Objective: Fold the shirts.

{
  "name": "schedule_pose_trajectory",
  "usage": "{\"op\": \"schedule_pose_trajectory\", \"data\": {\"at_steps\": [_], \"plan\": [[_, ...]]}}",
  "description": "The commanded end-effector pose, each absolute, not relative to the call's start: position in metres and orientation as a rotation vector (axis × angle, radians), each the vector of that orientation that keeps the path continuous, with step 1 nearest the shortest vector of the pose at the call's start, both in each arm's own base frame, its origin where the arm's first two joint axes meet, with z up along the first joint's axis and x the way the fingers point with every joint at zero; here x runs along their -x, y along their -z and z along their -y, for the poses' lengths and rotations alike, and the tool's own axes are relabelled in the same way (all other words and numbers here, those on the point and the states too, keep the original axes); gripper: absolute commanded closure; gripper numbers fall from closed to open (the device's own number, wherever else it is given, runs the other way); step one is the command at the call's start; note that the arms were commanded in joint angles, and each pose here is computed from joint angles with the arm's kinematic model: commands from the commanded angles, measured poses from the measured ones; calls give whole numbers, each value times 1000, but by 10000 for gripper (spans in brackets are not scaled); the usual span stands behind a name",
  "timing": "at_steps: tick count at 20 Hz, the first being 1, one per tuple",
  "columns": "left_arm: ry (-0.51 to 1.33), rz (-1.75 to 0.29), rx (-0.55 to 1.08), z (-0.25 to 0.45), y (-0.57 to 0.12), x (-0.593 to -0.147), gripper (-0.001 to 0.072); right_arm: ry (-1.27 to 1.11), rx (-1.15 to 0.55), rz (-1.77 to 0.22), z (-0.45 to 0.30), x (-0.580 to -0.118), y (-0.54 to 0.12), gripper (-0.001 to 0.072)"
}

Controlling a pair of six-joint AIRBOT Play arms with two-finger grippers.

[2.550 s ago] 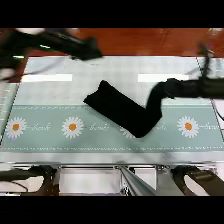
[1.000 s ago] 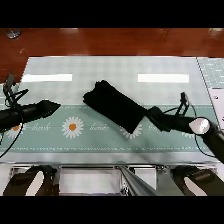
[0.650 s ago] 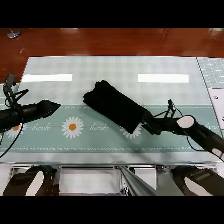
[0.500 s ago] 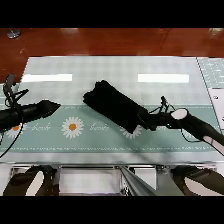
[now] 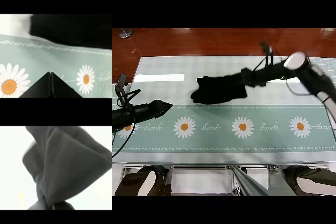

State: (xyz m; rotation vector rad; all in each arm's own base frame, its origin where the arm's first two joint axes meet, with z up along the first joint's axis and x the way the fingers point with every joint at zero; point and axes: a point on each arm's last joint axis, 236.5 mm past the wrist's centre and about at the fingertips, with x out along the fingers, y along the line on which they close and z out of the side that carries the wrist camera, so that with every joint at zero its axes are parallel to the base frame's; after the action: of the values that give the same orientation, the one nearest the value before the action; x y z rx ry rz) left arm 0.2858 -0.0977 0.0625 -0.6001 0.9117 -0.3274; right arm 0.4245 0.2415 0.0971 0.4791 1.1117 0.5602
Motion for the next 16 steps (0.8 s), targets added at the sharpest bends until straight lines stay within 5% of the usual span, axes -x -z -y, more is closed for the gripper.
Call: {"op": "schedule_pose_trajectory", "data": {"at_steps": [1,7,16], "plan": [[328,-914,600,98,-62,-285,686,-454,-341,-1006,-185,-446,-182,686],[328,-914,600,98,-62,-285,686,-130,-344,-1051,-35,-418,-216,686],[328,-914,599,98,-62,-285,686,373,-580,-1151,139,-285,-214,685]]}}
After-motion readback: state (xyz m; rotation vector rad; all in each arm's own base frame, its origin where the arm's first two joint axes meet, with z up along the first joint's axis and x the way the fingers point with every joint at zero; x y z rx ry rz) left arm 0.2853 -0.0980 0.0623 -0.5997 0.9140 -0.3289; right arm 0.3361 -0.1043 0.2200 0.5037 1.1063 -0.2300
